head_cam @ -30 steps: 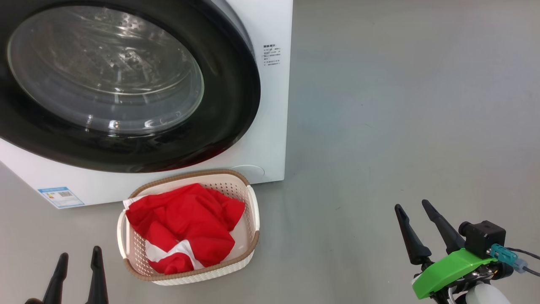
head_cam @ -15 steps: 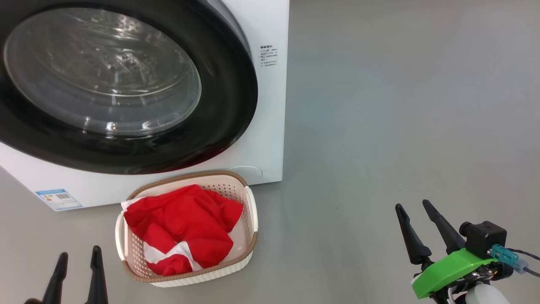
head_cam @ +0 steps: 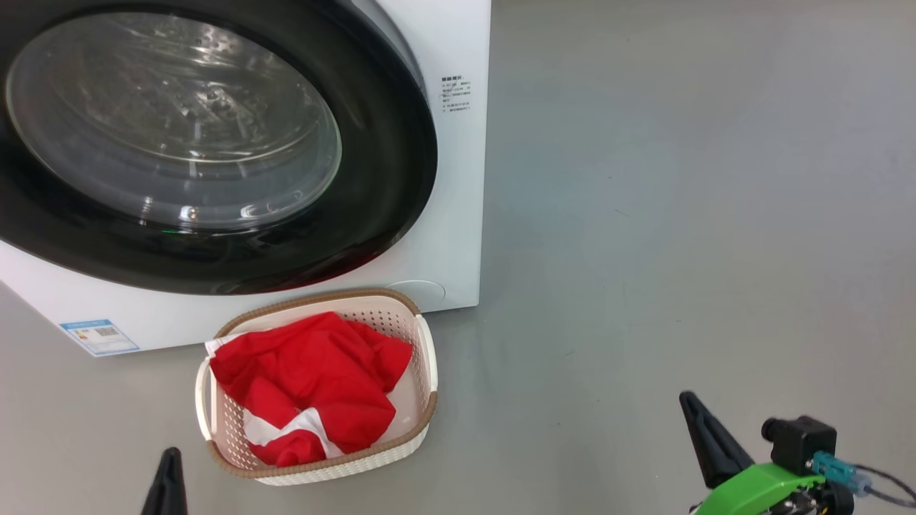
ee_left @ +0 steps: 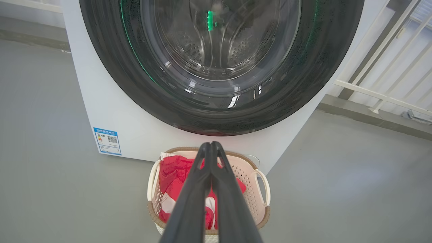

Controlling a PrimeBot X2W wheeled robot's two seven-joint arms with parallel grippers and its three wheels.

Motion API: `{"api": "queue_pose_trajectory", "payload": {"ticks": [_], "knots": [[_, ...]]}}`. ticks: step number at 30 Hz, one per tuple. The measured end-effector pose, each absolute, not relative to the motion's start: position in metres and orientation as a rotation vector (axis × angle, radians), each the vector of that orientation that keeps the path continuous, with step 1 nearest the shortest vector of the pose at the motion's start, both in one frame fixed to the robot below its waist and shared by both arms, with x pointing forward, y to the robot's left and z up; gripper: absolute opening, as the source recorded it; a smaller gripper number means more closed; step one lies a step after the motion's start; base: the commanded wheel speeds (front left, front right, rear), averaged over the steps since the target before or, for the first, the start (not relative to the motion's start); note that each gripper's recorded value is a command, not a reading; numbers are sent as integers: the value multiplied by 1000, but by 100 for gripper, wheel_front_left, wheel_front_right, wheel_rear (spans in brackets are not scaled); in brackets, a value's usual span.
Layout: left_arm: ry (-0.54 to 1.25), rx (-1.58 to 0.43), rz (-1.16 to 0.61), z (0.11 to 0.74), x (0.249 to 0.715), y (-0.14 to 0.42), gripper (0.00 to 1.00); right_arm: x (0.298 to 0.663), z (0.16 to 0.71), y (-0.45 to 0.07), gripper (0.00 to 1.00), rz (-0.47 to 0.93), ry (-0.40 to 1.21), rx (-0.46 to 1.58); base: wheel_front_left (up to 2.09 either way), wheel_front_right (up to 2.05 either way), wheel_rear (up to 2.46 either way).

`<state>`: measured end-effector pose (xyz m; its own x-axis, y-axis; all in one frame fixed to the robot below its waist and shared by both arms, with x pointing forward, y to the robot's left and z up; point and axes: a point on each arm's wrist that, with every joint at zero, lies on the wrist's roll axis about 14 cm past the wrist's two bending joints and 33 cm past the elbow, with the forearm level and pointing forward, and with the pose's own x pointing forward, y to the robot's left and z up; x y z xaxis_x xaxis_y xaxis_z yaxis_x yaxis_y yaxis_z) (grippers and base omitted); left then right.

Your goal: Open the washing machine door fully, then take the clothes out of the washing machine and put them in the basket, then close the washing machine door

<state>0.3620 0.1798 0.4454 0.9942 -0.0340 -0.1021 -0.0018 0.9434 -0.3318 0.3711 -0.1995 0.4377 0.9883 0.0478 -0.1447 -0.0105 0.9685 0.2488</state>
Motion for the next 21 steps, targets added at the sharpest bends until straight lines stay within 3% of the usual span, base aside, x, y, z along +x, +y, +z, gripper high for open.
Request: {"api": "queue_pose_trajectory", "payload": {"ticks": [21], "knots": [[151,-538,43,438,357,184,0,370,437,-205,0,-39,164,457,0,0,0]]}}
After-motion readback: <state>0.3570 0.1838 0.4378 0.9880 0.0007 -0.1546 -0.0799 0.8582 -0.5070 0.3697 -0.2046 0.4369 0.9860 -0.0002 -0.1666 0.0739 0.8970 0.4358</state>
